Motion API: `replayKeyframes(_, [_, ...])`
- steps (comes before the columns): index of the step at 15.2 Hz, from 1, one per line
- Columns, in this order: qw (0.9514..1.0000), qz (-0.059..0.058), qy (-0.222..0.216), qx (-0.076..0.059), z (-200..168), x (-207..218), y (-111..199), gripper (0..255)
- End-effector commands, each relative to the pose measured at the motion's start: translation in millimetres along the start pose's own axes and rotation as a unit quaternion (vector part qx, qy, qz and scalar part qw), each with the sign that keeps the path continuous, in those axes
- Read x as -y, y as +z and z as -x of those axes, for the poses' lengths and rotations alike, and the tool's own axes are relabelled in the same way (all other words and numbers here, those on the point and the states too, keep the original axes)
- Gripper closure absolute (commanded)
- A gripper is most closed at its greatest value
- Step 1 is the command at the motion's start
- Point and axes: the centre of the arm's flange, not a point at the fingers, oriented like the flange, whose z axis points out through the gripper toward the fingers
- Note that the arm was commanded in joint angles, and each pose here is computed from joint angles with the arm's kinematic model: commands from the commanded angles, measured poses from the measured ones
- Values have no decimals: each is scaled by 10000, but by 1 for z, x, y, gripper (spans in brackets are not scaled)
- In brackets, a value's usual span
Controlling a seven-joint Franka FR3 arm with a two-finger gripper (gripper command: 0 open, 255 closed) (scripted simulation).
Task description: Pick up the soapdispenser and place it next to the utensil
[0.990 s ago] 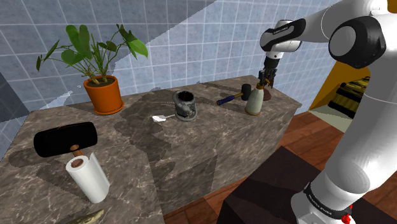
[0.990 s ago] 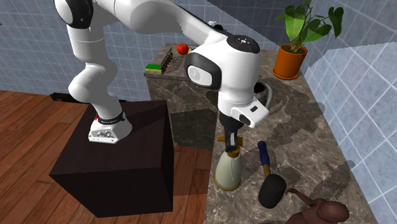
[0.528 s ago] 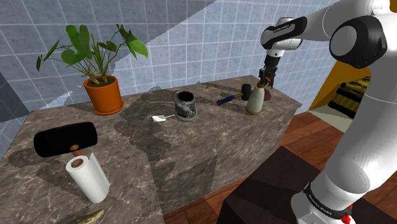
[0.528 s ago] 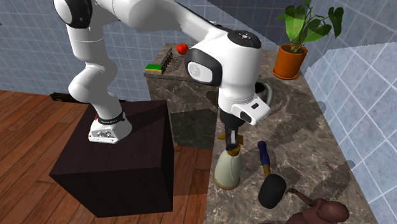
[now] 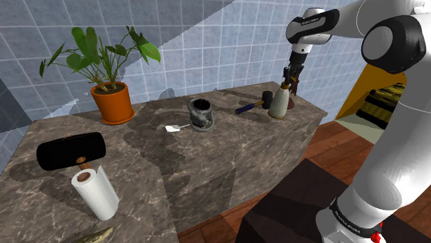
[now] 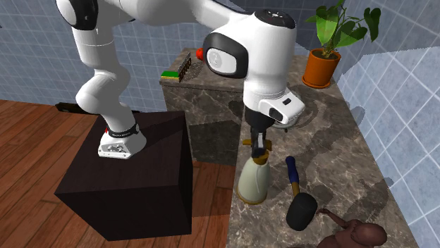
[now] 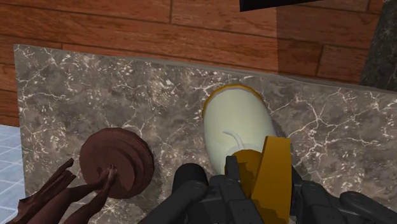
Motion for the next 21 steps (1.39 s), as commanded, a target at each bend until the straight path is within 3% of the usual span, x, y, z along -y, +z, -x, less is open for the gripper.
replayKeyframes(1, [10000,1,0,-2,0,0,-12,255])
replayKeyframes(5, [10000,1,0,-2,-1,0,-32,255])
replayKeyframes(21, [10000,1,0,-2,-28,210,-31,255])
